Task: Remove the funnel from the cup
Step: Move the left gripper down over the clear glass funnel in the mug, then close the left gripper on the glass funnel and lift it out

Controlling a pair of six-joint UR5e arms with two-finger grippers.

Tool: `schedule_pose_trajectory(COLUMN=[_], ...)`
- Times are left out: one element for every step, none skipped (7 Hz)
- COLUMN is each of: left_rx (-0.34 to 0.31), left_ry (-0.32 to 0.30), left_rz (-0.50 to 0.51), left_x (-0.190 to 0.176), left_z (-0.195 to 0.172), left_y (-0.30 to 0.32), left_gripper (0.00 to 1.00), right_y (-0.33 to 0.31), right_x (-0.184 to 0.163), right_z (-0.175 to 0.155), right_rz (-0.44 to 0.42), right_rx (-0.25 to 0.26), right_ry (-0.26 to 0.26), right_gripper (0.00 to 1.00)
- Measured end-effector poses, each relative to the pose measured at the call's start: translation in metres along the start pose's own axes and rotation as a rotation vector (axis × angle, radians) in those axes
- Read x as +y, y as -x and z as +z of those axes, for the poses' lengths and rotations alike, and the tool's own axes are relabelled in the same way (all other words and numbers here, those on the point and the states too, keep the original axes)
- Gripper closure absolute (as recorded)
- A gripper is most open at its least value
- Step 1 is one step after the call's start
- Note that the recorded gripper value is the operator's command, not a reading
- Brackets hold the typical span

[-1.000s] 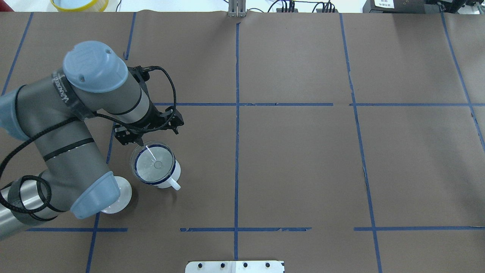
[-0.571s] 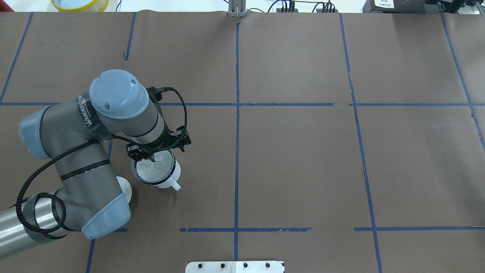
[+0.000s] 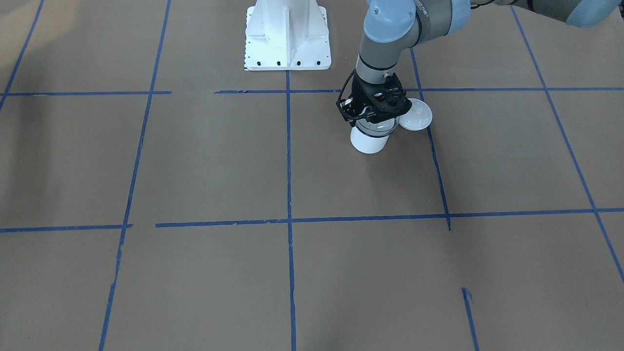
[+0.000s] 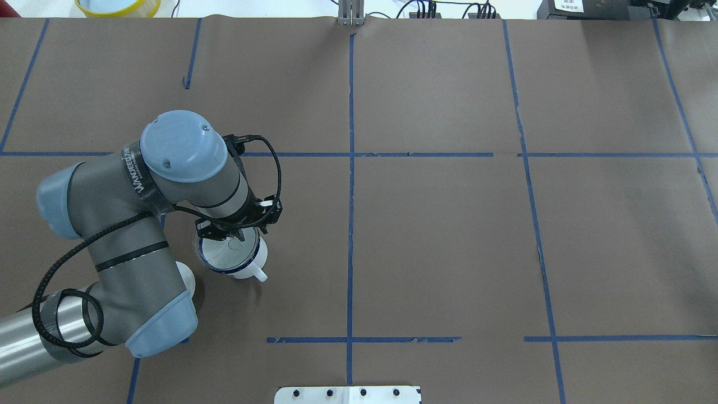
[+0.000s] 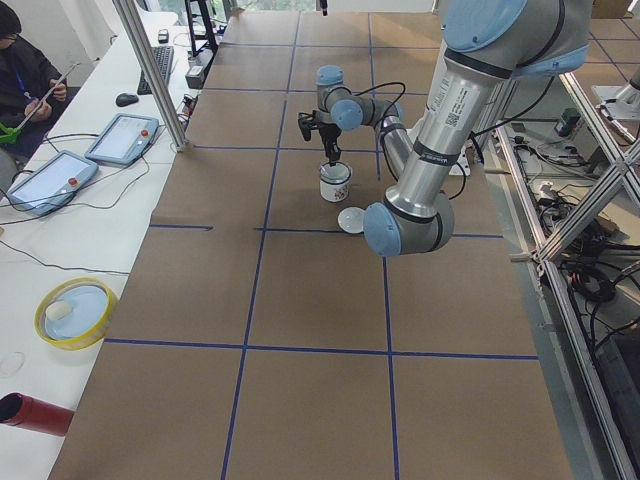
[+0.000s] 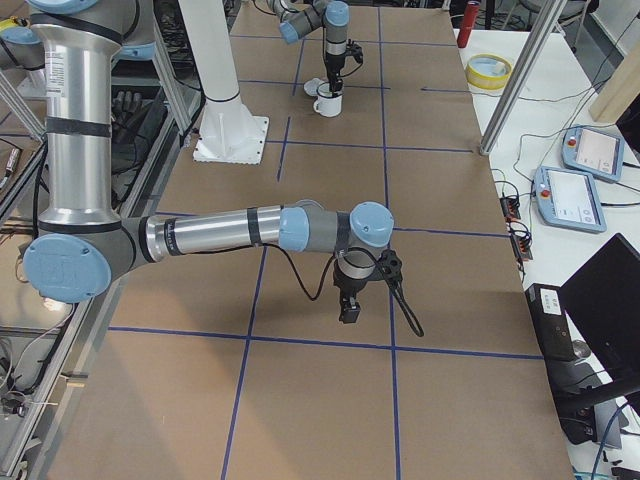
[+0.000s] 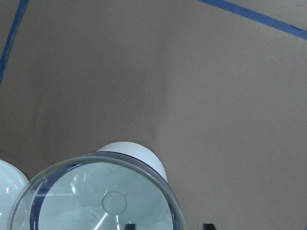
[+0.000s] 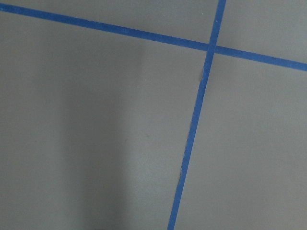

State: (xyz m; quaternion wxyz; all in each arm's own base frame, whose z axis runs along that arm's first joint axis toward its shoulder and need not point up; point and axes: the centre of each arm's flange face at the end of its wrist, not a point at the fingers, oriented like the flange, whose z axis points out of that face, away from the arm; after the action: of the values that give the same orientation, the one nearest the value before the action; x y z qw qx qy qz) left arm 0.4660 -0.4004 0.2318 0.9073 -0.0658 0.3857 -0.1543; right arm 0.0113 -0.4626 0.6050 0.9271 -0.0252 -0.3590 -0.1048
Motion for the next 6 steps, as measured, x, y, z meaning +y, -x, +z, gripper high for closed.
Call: schedule_pose_trajectory(left_rx=[0.003, 0.008, 0.014, 0.023, 0.035, 0.047], left_ry=[0.000, -0.001, -0.003, -0.008, -0.023, -0.052], left_rz=[0.002, 0.004, 0.006, 0.005, -0.004, -0.030], left_x=[0.001, 0.001, 0.002, 0.001, -0.003, -0.014], left_z=[-0.001, -0.004, -0.007, -0.016, -0.038, -0.073], left_y=[-0.001, -0.002, -0.003, -0.002, 0.000, 0.003], left_gripper=[1.00, 1.00, 1.00, 1.00, 1.00, 1.00], right_y=[0.000, 0.000, 0.000, 0.000, 0.000, 0.000], right_x=[0.000, 0.000, 0.000, 0.001, 0.001, 0.001], right_z=[0.000, 0.000, 0.000, 0.000, 0.000, 0.000], right_rz=[0.000, 0.000, 0.001, 0.001, 0.001, 0.000], right_rx=[0.000, 0.000, 0.000, 0.000, 0.000, 0.000], right_ry=[0.000, 0.000, 0.000, 0.001, 0.000, 0.000], right_gripper=[0.00, 0.00, 0.00, 0.00, 0.00, 0.00])
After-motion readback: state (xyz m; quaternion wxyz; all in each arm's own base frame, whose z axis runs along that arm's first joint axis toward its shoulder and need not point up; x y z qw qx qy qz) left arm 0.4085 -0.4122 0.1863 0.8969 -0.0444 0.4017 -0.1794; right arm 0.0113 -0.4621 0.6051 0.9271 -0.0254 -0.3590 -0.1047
